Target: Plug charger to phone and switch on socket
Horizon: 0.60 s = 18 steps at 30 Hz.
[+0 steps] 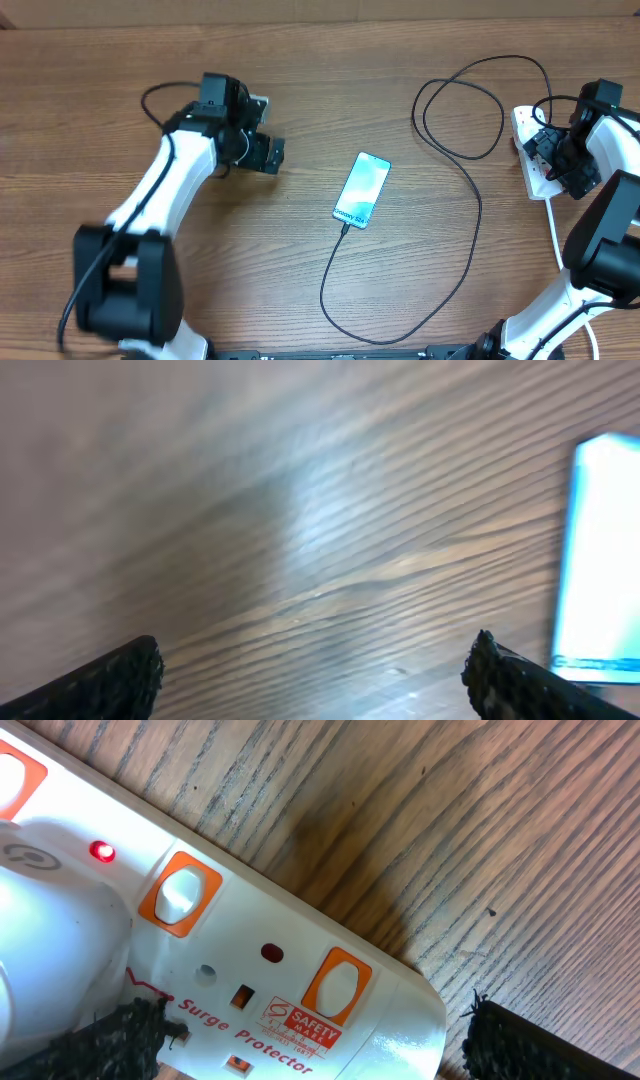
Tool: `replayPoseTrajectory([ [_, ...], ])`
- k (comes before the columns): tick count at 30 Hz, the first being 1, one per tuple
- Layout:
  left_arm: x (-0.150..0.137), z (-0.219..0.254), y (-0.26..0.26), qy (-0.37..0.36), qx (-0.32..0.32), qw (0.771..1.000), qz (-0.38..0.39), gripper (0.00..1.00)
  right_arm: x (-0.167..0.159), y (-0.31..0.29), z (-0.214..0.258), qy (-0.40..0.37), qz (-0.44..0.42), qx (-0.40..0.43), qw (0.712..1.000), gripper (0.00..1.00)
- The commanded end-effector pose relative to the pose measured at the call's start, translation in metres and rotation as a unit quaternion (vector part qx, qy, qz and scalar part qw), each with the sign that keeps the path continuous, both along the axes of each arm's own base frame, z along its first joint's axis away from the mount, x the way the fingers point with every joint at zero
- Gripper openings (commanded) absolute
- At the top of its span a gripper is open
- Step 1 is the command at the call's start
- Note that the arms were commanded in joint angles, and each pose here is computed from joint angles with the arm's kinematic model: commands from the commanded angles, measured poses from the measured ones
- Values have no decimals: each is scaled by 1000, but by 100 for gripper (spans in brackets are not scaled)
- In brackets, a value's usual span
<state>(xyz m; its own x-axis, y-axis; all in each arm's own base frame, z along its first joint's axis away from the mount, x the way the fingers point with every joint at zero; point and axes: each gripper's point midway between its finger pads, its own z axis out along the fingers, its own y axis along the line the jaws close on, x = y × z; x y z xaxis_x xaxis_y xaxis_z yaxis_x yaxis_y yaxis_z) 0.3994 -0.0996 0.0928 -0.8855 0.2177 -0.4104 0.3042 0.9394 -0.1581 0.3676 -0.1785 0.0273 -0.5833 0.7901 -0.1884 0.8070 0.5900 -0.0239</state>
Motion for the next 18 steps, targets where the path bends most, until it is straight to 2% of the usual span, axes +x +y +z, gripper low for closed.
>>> replayPoseTrajectory([
  [1,0,53,-3,-67,-9,998,-5,100,15,27,-30,-1,27,27,999,100],
  [8,-6,100,-2,-127,-19,992,-5,100,15,27,-30,-2,27,27,999,100],
  [18,-14,130,0,-166,-25,986,-5,100,15,27,-30,-1,27,27,999,100],
])
